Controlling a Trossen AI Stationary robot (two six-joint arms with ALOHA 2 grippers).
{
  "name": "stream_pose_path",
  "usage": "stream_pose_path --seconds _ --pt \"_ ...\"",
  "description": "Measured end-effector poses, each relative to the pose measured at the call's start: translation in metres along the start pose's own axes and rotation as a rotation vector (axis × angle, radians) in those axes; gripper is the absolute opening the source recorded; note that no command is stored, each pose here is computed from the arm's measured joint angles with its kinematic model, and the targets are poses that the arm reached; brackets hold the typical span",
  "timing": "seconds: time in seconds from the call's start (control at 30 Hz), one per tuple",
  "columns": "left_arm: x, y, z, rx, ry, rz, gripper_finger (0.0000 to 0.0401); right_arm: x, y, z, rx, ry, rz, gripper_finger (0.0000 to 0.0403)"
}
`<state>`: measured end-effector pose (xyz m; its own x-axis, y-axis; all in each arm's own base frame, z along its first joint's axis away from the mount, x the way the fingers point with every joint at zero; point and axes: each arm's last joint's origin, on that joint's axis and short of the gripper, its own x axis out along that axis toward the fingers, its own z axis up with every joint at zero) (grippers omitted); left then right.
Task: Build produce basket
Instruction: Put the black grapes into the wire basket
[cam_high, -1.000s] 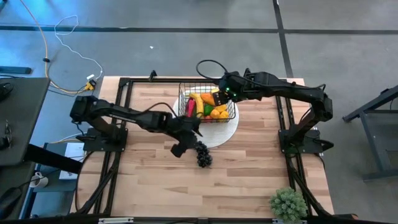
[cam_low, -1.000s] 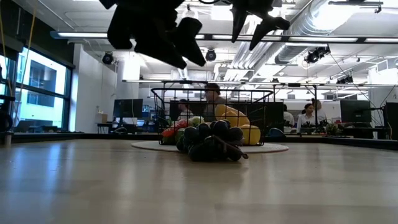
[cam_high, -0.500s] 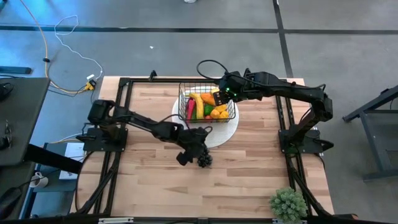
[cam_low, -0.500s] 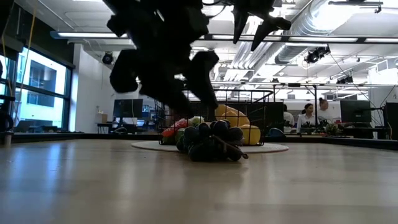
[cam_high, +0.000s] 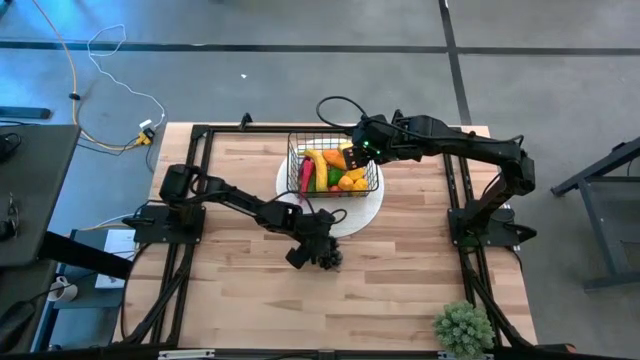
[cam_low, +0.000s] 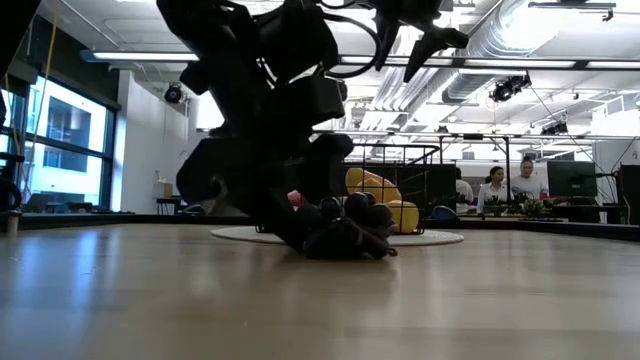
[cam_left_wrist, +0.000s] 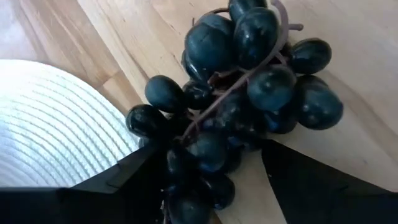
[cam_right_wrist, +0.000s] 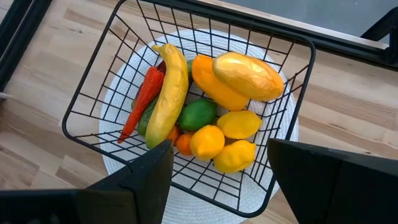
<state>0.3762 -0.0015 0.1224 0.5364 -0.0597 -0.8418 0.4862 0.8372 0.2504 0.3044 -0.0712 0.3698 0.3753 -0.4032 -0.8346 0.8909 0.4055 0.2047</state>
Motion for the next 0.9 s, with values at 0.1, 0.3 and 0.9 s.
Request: stream_pose_path --seconds 0.1,0.3,0.9 --pt "0.0002 -0.0004 0.0 -0.035 0.0 -0.003 0.0235 0.0 -0.0002 -0.0002 -0.002 0.002 -0.002 0.0241" --pt "0.0008 -0.0005 -0.0003 -0.075 0.005 0.002 0.0145 0.0 -0.0004 -0.0003 -0.004 0.003 -0.004 0.0241" --pt "-0.0061 0.0058 -0.0048 -0.283 -0.035 -0.098 0.0004 0.0 -0.0006 -0.0003 -0.005 0.004 -0.006 0.0241"
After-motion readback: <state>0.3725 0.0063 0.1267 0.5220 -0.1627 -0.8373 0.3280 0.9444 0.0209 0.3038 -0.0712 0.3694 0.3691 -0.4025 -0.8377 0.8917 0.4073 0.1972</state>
